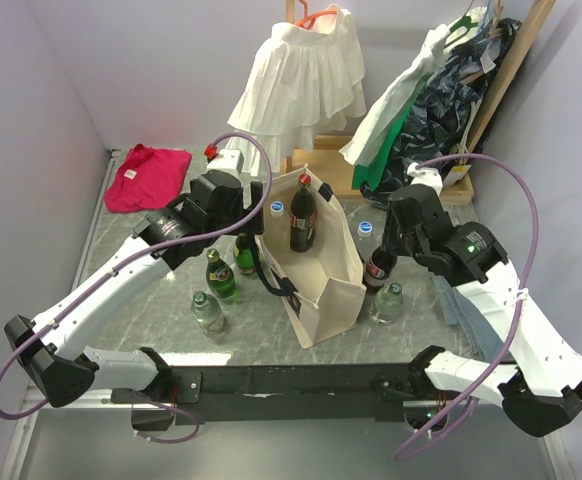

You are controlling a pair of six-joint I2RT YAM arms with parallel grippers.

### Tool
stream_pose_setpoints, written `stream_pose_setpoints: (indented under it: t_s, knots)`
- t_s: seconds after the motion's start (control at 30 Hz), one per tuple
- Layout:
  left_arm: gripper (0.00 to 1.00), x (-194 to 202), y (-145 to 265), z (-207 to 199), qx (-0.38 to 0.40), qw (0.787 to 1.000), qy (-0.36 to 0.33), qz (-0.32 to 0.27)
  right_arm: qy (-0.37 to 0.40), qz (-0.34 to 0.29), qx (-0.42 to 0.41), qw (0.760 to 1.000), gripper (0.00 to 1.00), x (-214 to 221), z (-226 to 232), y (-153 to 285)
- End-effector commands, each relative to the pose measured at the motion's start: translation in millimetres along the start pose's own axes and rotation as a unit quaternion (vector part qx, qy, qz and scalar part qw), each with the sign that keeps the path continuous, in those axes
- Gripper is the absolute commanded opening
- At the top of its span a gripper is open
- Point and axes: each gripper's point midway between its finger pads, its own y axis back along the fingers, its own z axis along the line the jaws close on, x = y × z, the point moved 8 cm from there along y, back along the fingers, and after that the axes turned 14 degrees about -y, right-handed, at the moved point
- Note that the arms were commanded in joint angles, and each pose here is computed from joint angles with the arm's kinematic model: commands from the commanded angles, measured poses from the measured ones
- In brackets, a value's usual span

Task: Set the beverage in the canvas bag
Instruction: Pick up the drink from the center of the board, then place the drink in the canvas bag.

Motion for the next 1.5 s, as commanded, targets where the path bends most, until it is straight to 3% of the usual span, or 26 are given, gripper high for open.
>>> stream_pose_setpoints:
  t_s: [0.0,0.9,1.47]
  knots:
    - [0.97,-7.2,9.3,0.2,0.015,1.0,0.003,-0.016,-0.052,-0.09,-0.033,0.994,0.0,-38.7,4.1,31.4]
    - [0.96,-11.8,5.5,-2.5,0.018,1.0,0.0,-0.019,-0.053,-0.191,-0.043,0.979,0.0,-102.3,8.1,86.0]
    - [0.99,5.0,12.8,-1.4,0.031,0.999,0.014,0.008,-0.064,-0.233,-0.075,0.967,0.0,-130.9,17.9,109.4]
